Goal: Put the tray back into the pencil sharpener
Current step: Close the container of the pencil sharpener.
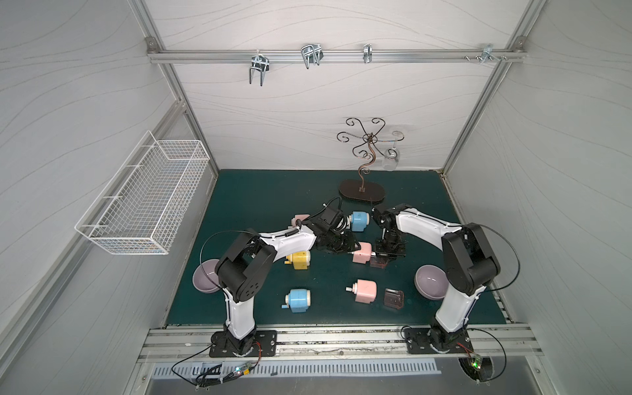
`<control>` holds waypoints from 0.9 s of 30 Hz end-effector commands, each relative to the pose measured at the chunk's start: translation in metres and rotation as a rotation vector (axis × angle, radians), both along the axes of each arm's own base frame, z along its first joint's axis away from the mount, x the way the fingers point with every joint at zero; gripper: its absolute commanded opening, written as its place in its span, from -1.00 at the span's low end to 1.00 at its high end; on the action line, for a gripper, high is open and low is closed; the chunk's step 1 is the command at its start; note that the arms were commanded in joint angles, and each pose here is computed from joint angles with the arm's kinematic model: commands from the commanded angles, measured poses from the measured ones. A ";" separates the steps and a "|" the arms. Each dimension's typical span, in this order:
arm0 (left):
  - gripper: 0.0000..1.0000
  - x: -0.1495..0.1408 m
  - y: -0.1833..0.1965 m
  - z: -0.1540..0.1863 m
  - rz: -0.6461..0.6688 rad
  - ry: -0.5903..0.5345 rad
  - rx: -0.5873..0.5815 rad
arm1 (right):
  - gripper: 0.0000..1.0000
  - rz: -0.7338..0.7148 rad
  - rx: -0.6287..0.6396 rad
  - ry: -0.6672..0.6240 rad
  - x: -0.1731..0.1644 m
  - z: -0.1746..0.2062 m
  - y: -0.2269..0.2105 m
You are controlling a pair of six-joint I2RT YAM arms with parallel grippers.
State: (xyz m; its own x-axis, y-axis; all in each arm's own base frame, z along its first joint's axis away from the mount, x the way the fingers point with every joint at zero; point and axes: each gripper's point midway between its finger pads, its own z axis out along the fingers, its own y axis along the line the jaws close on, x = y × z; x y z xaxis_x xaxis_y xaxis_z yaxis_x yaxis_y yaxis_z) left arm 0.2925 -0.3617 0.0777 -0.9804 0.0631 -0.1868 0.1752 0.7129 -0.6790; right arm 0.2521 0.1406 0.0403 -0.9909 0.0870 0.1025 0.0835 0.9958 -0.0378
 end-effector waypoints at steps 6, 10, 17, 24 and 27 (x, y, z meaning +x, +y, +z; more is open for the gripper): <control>0.08 0.007 -0.012 0.010 -0.021 -0.036 -0.027 | -1.00 -0.010 0.010 -0.024 0.000 0.008 -0.008; 0.08 0.007 -0.012 0.009 -0.020 -0.034 -0.026 | -1.00 -0.009 0.006 -0.005 -0.001 0.004 -0.008; 0.08 0.007 -0.012 0.009 -0.019 -0.033 -0.026 | -1.00 0.010 -0.018 -0.008 0.005 0.007 -0.007; 0.08 0.007 -0.012 0.009 -0.020 -0.033 -0.025 | -1.00 0.043 -0.064 -0.023 0.006 0.008 -0.005; 0.08 0.007 -0.013 0.008 -0.022 -0.032 -0.024 | -1.00 0.051 -0.084 -0.017 0.007 0.007 -0.004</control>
State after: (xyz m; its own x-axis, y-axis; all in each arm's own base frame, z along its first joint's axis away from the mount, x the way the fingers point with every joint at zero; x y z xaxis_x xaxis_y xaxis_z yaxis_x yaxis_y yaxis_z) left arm 0.2929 -0.3620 0.0783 -0.9801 0.0632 -0.1882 0.1764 0.7122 -0.6795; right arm 0.2631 0.1406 0.0480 -0.9967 0.0604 0.0536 0.0568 0.9961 -0.0673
